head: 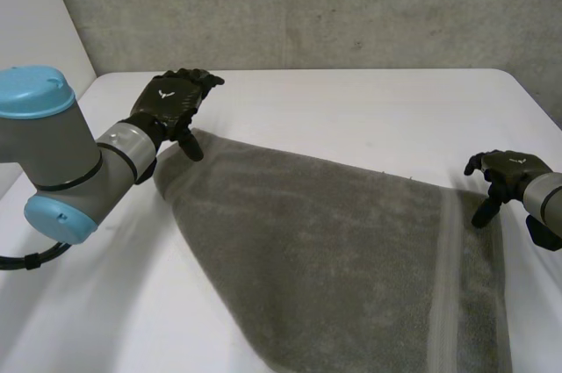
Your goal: Fold the towel.
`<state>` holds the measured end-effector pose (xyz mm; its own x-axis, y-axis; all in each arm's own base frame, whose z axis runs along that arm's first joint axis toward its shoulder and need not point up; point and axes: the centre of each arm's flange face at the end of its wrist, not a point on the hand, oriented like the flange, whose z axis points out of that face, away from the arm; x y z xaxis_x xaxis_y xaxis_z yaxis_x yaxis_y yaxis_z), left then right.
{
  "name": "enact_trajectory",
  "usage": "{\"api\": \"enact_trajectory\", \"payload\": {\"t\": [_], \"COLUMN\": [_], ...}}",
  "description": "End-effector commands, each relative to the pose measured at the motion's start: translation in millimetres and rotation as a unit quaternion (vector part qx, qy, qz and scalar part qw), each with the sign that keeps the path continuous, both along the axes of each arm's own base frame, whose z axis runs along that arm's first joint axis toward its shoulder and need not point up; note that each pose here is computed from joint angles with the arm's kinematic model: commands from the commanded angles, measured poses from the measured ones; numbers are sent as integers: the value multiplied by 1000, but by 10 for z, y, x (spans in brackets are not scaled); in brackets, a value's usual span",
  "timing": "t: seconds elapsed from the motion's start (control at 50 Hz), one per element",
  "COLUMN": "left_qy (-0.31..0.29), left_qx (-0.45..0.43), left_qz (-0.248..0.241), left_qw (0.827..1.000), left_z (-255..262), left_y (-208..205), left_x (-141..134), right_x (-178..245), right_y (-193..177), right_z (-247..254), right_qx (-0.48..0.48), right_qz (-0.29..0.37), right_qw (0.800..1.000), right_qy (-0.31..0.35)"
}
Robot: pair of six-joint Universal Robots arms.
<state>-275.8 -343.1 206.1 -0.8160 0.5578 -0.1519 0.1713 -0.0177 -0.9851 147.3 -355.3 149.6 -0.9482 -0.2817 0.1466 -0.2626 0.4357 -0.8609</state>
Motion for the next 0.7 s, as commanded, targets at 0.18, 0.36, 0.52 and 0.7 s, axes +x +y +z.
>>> {"api": "enact_trajectory", "payload": {"t": [0.18,0.36,0.52,0.7], "left_qy": [-1,-2,-2,-2], "left_qx": [5,7,6,7], "left_qz": [2,2,2,2], "left_qw": [1000,1000,1000,1000], "left_z": [-28,-42,-35,-40], "left_y": [6,12,13,16], "left_x": [14,16,16,17], "right_x": [-31,-36,-33,-27], "right_y": [-144,-199,-207,-207], "right_z": [-282,-339,-377,-371], "right_qx": [-4,-5,-1,-3], "right_qz": [-8,-7,-6,-4], "right_qw": [1000,1000,1000,1000], "right_qy": [-8,-6,-7,-5]}}
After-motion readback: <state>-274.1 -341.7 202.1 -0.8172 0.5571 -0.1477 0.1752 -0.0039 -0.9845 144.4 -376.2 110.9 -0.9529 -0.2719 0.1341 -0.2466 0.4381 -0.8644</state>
